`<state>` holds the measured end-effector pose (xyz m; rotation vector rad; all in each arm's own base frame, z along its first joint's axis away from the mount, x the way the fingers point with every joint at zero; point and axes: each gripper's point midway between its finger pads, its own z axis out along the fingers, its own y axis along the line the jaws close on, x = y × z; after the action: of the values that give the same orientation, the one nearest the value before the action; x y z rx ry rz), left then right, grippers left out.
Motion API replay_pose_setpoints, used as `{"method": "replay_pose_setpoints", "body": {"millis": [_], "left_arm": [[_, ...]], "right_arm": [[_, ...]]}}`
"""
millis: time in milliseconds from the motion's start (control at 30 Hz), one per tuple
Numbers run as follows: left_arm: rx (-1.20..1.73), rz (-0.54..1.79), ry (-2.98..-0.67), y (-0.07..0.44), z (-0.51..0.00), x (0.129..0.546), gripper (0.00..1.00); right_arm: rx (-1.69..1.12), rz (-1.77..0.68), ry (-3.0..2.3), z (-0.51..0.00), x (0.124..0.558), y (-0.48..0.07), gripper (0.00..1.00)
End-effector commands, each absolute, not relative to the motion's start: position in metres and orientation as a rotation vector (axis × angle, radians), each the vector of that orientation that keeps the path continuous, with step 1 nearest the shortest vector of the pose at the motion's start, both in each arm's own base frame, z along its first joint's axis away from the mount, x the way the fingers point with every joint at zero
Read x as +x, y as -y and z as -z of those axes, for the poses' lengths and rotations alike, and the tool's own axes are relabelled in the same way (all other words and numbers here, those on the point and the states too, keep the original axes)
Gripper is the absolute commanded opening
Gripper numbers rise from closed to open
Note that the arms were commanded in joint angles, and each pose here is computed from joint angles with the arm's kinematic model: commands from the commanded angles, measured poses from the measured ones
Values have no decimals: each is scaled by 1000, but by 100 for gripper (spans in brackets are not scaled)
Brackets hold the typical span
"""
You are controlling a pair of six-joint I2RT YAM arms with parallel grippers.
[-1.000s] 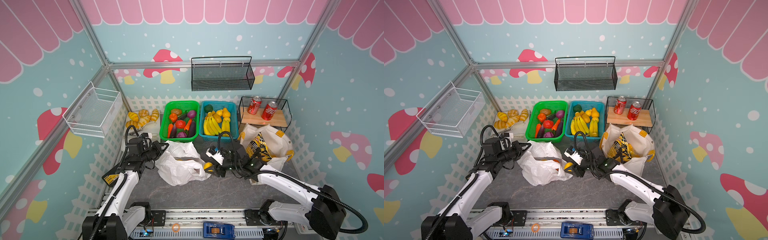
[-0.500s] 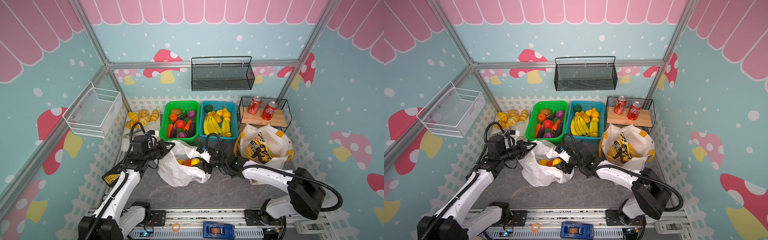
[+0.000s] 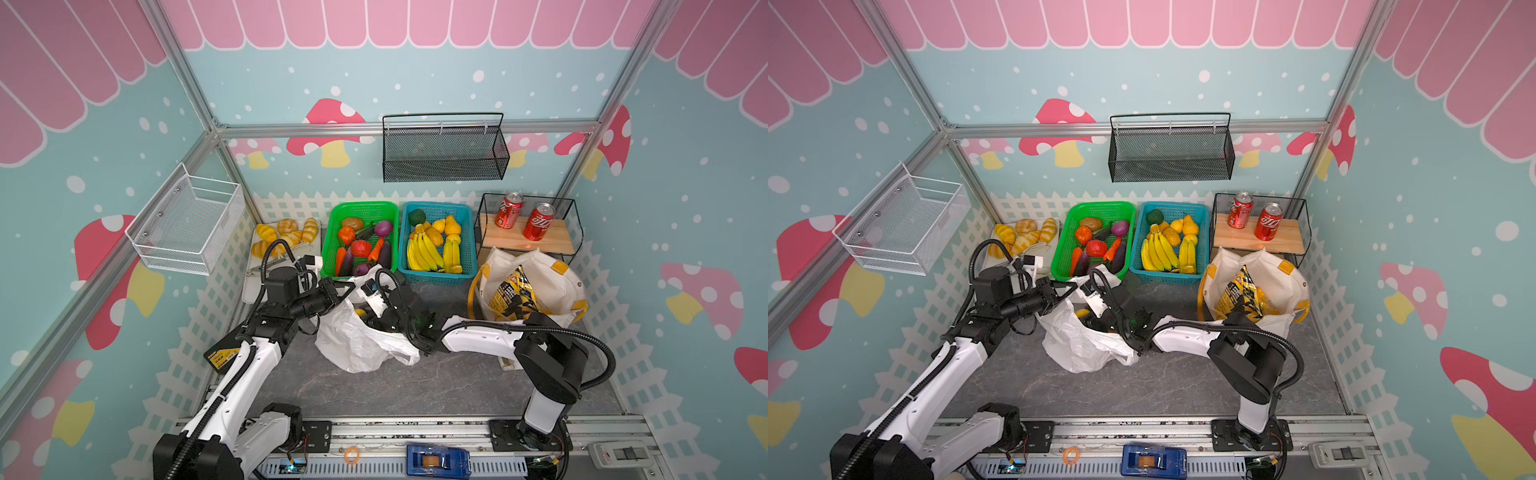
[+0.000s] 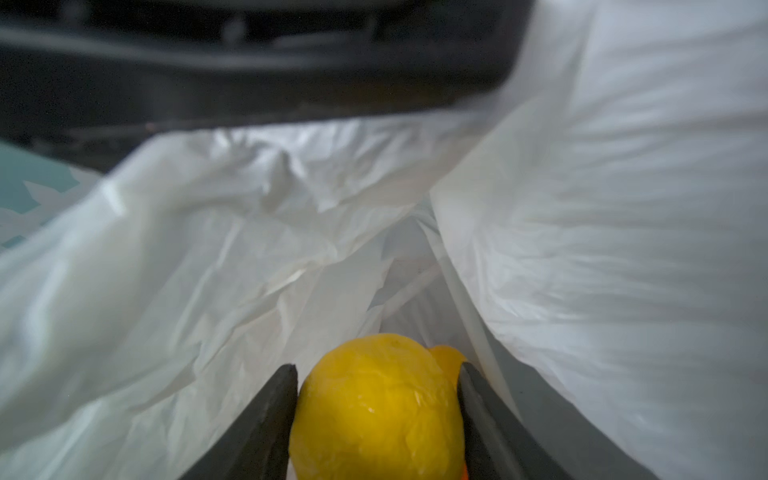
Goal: Place the mixed food into the grocery bags and tie them
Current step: 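Release the lemon into the white bag while the left gripper holds the handle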
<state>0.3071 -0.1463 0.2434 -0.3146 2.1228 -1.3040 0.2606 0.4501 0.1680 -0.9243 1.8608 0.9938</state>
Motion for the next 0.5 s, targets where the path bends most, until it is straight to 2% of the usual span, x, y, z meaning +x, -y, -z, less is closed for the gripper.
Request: {"method": "replay_pose_setpoints", "body": {"millis": [0,233,467], "left_arm": [[-300,1252,-2099,141,-254,312,0],[-340,1222,-2101,131,-251,318,0],[-413,1166,-2103,114,-247,325,0]], "right_arm": [[-940,-1010,-1785,-188,255,-442,73],[-1038,-938,-1742,-204,243,-412,83],[-1143,-914,-1646,-236,224,-373,78]]}}
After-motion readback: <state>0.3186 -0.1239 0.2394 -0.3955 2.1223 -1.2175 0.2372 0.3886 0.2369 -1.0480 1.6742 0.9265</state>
